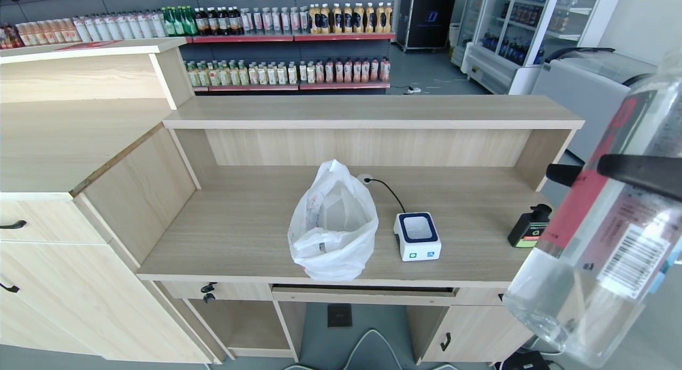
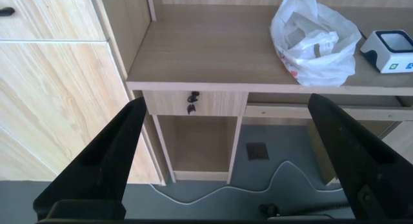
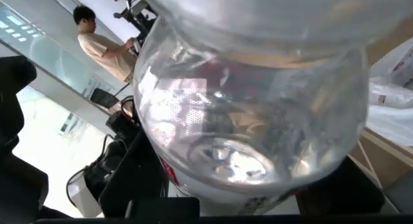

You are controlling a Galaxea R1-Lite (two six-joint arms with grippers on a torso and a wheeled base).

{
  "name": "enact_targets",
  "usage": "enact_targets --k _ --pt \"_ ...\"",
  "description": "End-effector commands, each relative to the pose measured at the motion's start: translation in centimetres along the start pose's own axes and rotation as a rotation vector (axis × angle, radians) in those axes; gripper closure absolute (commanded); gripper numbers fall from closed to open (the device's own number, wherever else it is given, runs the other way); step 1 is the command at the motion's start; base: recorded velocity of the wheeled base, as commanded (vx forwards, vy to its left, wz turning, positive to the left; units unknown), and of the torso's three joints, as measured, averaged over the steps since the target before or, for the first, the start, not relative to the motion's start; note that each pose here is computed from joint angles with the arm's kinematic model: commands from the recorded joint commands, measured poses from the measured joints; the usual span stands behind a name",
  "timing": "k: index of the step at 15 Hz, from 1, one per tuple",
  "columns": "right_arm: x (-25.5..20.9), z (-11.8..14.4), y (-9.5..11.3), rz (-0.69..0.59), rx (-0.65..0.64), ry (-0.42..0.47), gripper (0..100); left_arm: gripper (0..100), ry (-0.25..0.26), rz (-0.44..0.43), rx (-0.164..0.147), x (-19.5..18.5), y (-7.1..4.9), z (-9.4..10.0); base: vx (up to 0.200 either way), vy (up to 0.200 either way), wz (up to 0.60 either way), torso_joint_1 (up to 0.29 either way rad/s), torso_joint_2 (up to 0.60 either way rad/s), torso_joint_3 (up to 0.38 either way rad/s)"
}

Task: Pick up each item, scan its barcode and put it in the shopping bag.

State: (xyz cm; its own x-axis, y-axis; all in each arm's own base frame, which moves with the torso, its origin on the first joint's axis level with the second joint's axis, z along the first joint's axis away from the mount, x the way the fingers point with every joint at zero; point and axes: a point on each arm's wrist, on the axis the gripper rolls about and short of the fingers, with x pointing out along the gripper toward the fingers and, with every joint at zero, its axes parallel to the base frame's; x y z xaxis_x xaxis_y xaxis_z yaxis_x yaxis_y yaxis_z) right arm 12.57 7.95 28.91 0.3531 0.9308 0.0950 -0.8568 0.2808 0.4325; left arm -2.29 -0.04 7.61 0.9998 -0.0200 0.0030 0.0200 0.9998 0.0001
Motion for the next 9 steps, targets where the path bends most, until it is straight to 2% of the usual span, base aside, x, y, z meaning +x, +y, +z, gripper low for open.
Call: enact_targets --k 1,9 --pt "-0.56 0.05 0.72 0.027 -0.018 -0.006 100 0 0.001 0.0 0.0 0.01 0.0 0.0 0.0 0.0 0.0 0.0 0.0 0.0" --pt "-0.98 -0.38 0.89 0.027 -0.039 -0.003 100 0 0.0 0.0 0.0 0.0 0.0 0.0 0.0 0.0 0.0 0.0 0.0 0.0"
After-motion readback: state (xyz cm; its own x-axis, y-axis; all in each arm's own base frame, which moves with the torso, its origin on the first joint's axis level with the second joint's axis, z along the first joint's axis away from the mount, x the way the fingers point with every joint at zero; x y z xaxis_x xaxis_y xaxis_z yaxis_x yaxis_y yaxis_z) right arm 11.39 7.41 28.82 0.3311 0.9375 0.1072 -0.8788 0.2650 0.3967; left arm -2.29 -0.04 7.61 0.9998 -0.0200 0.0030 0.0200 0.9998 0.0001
